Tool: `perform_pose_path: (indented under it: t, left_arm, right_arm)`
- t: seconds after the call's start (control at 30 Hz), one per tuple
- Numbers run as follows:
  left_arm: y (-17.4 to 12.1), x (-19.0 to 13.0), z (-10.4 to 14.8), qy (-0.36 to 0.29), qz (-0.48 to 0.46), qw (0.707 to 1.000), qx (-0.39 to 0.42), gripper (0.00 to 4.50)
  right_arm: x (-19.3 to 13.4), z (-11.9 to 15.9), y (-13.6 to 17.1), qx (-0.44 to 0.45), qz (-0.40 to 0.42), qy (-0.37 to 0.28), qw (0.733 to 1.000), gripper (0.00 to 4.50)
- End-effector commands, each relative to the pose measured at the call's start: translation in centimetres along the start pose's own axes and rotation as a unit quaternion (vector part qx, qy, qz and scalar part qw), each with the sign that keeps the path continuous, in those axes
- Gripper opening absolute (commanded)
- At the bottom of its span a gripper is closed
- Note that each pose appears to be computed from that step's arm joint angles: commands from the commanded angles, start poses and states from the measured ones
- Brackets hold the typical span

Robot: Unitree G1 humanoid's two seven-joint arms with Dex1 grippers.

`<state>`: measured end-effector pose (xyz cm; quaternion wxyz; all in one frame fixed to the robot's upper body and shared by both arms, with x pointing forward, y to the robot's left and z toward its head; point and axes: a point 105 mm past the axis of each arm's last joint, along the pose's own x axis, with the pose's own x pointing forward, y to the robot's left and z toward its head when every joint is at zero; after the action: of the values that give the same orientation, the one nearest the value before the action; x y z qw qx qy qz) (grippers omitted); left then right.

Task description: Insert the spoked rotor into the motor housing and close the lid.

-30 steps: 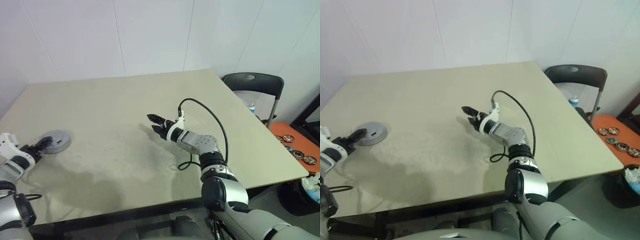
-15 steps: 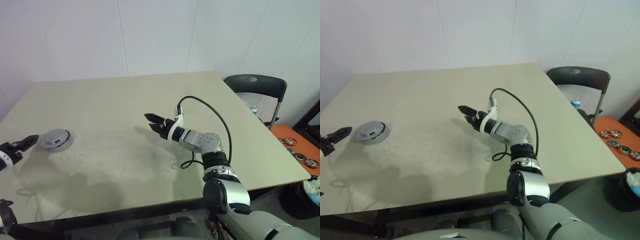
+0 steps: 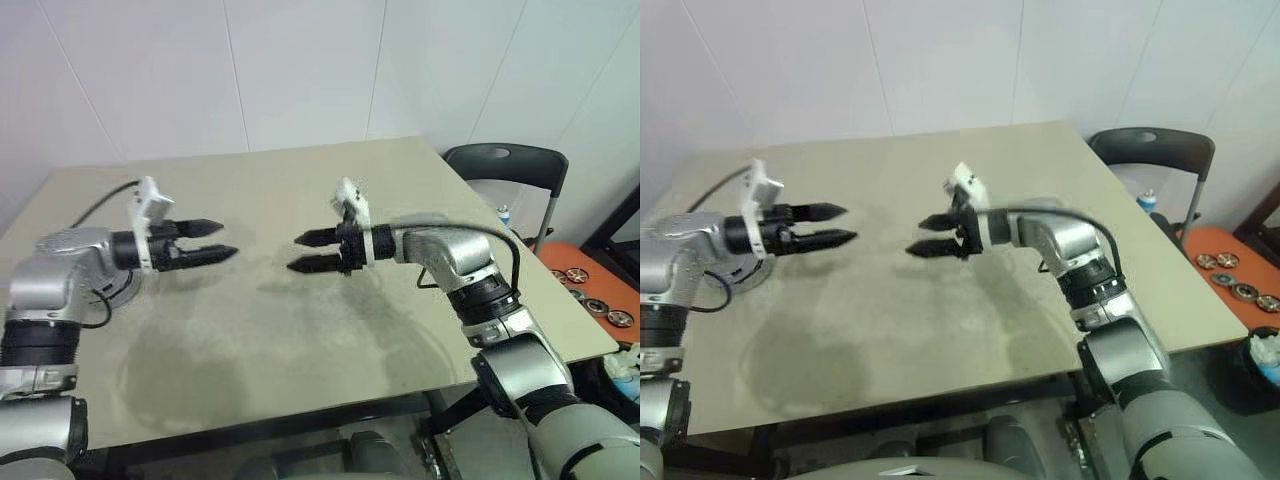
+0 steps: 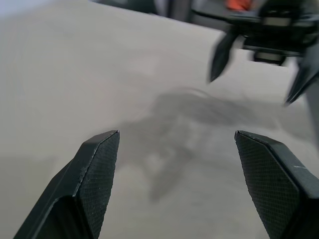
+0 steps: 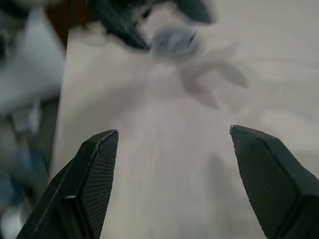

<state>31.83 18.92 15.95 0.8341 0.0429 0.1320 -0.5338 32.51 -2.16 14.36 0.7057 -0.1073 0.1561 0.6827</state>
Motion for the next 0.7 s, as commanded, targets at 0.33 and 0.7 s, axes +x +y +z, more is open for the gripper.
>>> perform_pose_path:
  t: [0.33, 0.7]
  left_arm:
    - [-1.6, 1.2, 0.0, -0.021, -0.016, 0.999, 0.036, 3.94]
    - [-0.2, -2.4, -1.7, 0.006, 0.043, 0.999, 0.015, 3.94]
  right_arm:
    - [-0.2, 0.5, -0.1, -0.089, 0.0, -0.003, 0.996, 3.74]
    - [-0.7, 0.3, -1.9, -0.091, -0.037, -0.007, 0.995, 3.74]
